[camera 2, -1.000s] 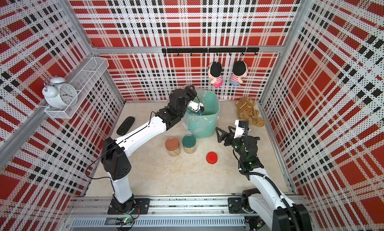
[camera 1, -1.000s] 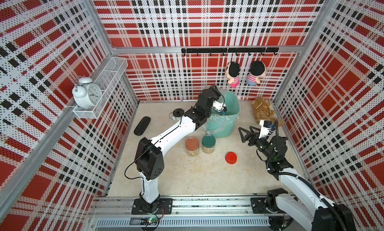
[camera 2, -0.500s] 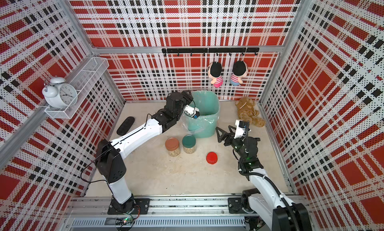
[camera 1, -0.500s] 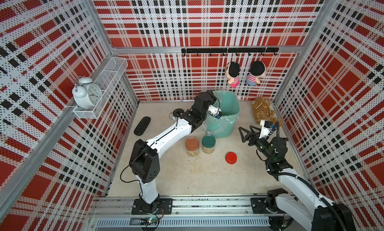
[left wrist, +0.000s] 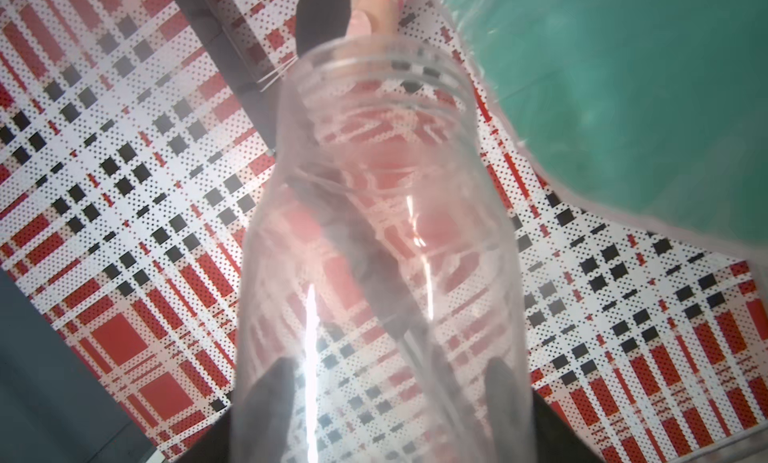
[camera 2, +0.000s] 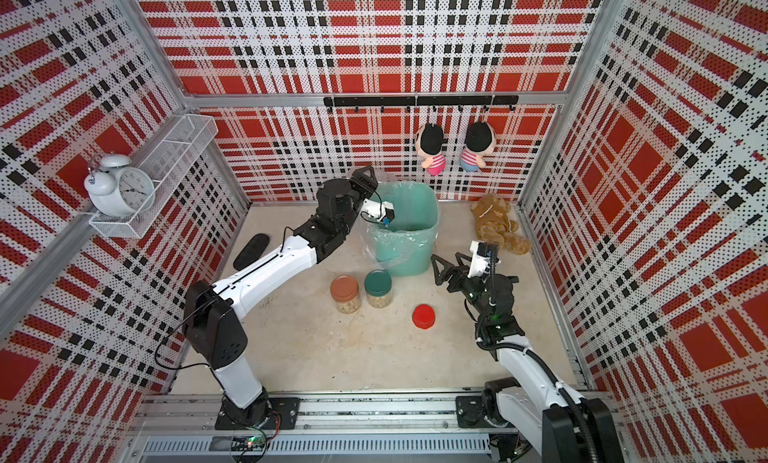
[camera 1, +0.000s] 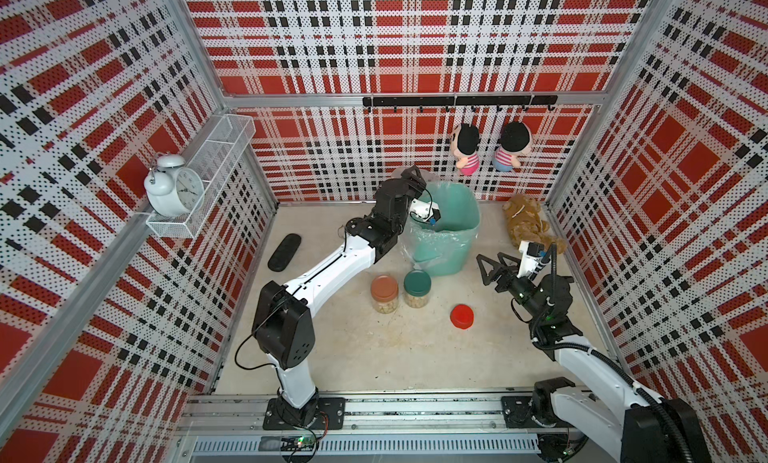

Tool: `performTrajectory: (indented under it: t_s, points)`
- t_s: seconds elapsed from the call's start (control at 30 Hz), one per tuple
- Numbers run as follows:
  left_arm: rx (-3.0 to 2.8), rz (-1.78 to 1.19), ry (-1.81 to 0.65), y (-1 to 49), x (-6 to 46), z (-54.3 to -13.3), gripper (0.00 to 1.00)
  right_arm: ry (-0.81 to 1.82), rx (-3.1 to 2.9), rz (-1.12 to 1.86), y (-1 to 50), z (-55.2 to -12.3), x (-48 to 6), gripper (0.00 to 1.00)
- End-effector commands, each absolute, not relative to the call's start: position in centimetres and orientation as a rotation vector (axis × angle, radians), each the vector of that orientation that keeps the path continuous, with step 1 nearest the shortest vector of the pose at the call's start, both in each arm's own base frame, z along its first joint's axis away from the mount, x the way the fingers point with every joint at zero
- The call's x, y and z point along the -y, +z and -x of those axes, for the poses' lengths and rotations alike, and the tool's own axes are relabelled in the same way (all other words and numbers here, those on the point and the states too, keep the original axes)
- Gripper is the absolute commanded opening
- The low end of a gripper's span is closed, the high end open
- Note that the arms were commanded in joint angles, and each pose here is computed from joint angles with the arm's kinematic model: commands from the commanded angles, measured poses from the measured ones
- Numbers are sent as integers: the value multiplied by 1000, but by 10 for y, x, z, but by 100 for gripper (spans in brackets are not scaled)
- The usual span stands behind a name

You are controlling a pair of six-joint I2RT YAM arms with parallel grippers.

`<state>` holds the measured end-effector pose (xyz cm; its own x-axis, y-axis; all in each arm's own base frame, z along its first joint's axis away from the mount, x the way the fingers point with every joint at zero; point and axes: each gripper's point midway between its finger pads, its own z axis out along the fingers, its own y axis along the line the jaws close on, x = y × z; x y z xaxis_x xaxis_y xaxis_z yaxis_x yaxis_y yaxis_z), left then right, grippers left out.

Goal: Empty moldy peanuts from jars
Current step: Pour the moldy peanuts from the jar into the trash bin, then place the jar at the center of the board.

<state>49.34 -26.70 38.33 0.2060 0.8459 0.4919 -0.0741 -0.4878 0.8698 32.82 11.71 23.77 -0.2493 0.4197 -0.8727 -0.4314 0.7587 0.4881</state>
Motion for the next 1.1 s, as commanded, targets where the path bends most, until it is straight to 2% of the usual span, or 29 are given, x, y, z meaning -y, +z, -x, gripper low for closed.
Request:
performTrajectory:
  t_s: [0.0, 0.23, 0.43, 0.83, 1.07]
  points:
    - [-724, -1639, 1329, 404, 264, -481, 0, 818, -1606, 13, 243, -328, -117, 100]
    - [-958, -1640, 833, 351, 277, -455, 0, 826, -1600, 20, 245, -328, -119, 100]
    - [-1082, -1656, 586, 331, 280, -450, 0, 825, -1597, 26, 248, -330, -119, 100]
    - [-1142, -1621, 199, 347, 292, -436, 0, 872, -1593, 68, 252, -332, -128, 100]
    - [-1062, -1585, -44, 367, 300, -403, 0, 986, -1515, 350, 318, -326, -164, 99]
